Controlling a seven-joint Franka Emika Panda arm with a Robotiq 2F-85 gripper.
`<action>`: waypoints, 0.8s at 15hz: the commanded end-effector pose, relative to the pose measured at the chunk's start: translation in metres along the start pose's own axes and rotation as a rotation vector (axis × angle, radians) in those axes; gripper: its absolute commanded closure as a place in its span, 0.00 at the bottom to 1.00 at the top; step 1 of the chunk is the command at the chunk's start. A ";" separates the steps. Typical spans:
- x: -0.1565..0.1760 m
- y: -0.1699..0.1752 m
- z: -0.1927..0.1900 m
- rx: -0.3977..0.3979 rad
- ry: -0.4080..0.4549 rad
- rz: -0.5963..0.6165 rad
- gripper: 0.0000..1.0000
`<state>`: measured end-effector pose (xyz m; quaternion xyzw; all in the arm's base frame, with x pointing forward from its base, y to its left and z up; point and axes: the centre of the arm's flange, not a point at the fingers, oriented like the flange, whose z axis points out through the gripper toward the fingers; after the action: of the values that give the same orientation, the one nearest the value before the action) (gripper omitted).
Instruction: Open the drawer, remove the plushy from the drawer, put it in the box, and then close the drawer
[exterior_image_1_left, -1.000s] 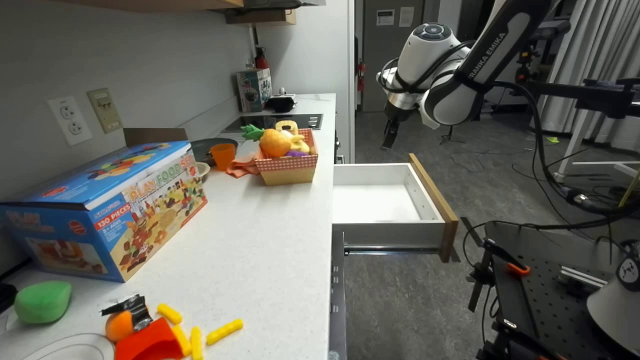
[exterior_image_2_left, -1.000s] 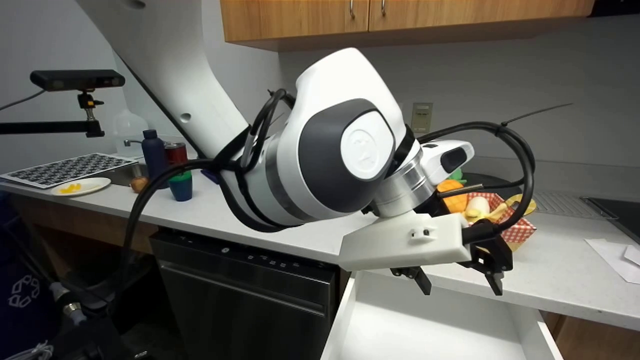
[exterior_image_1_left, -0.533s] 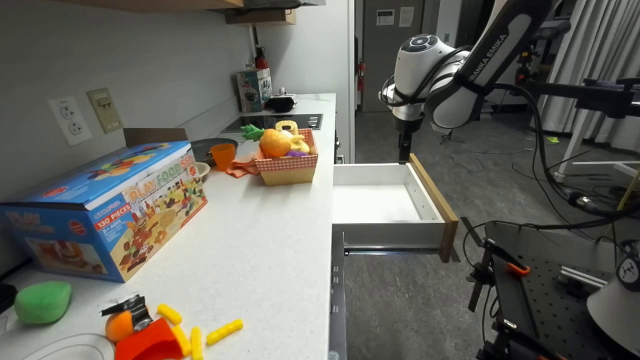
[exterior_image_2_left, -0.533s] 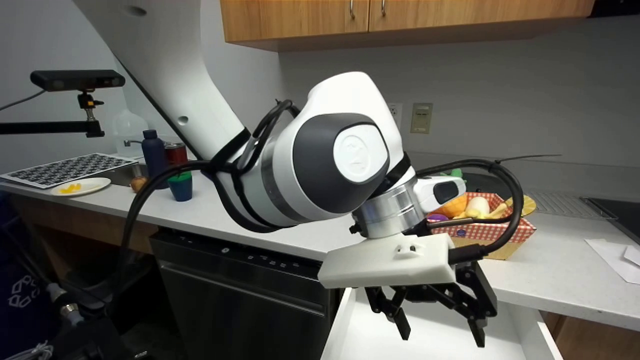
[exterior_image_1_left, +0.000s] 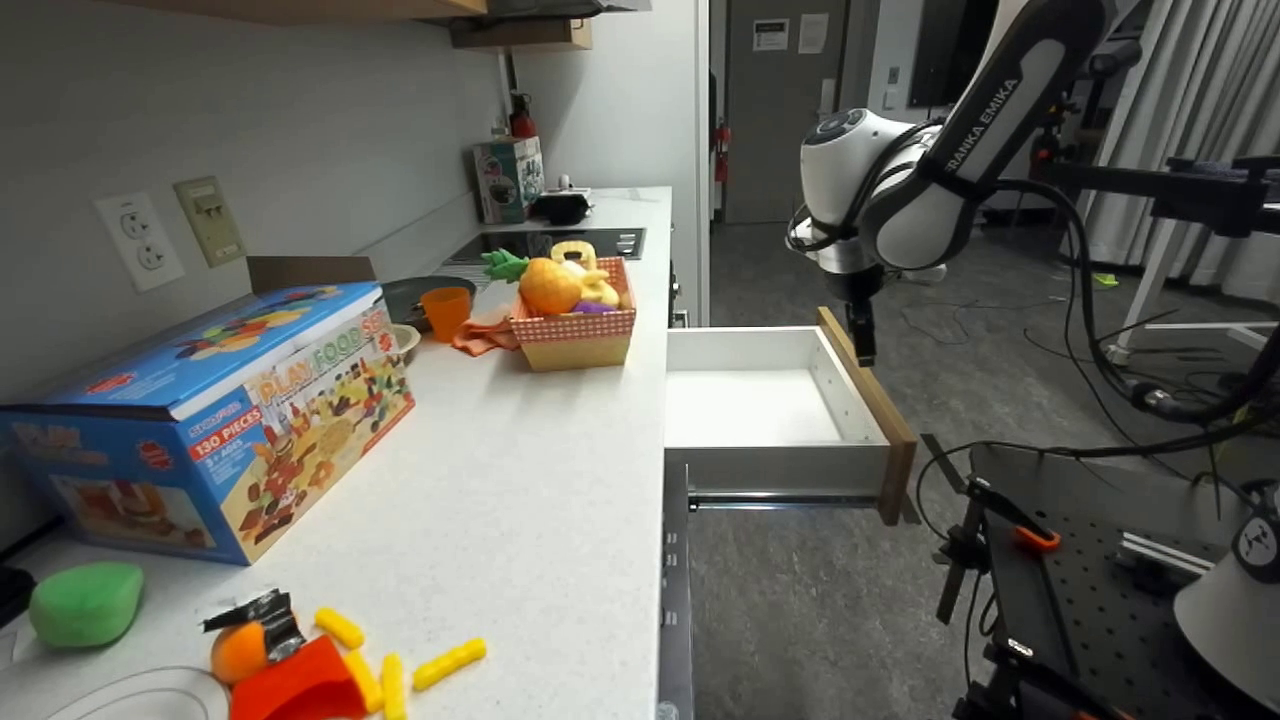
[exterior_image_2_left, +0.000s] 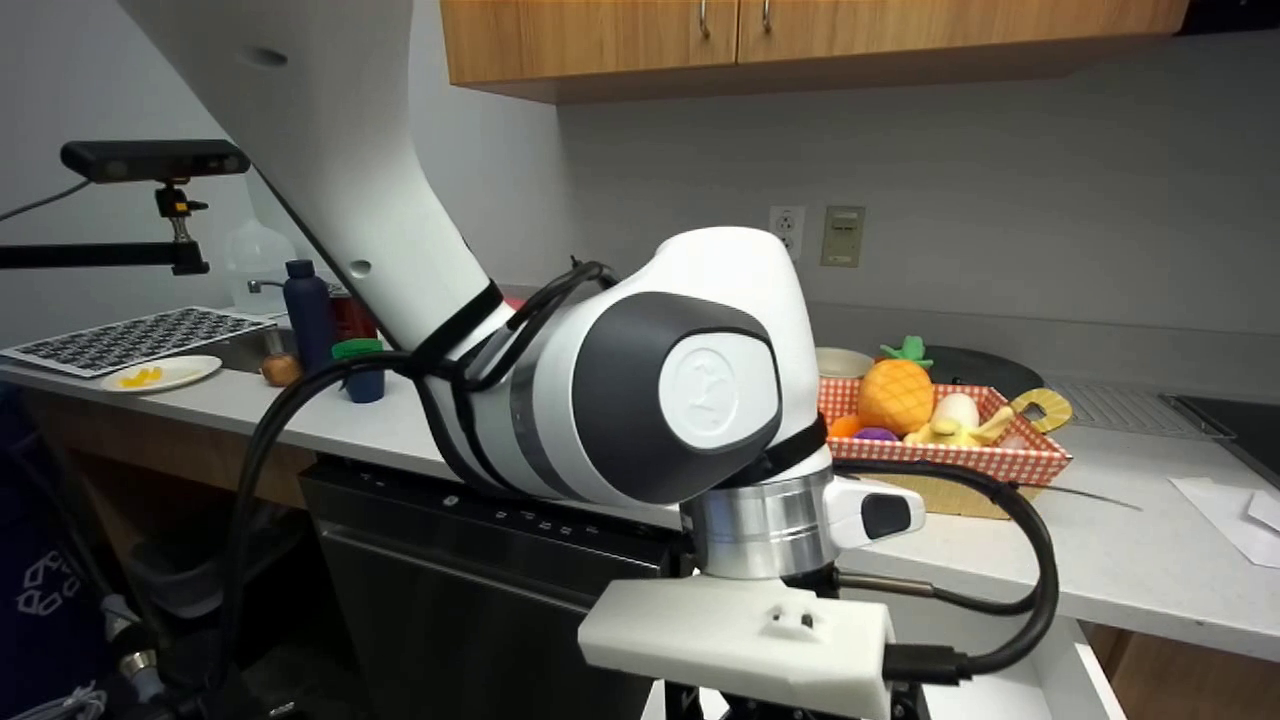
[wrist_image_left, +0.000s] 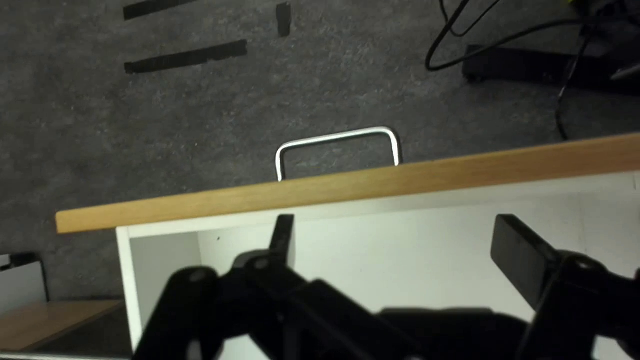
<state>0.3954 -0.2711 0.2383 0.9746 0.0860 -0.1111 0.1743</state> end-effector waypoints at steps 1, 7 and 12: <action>-0.012 0.004 0.017 0.090 -0.059 -0.026 0.00; -0.009 0.000 0.048 0.171 -0.146 -0.060 0.00; 0.008 0.003 0.084 0.194 -0.241 -0.075 0.00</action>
<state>0.3720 -0.2858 0.1802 0.9689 0.0873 -0.2111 0.0956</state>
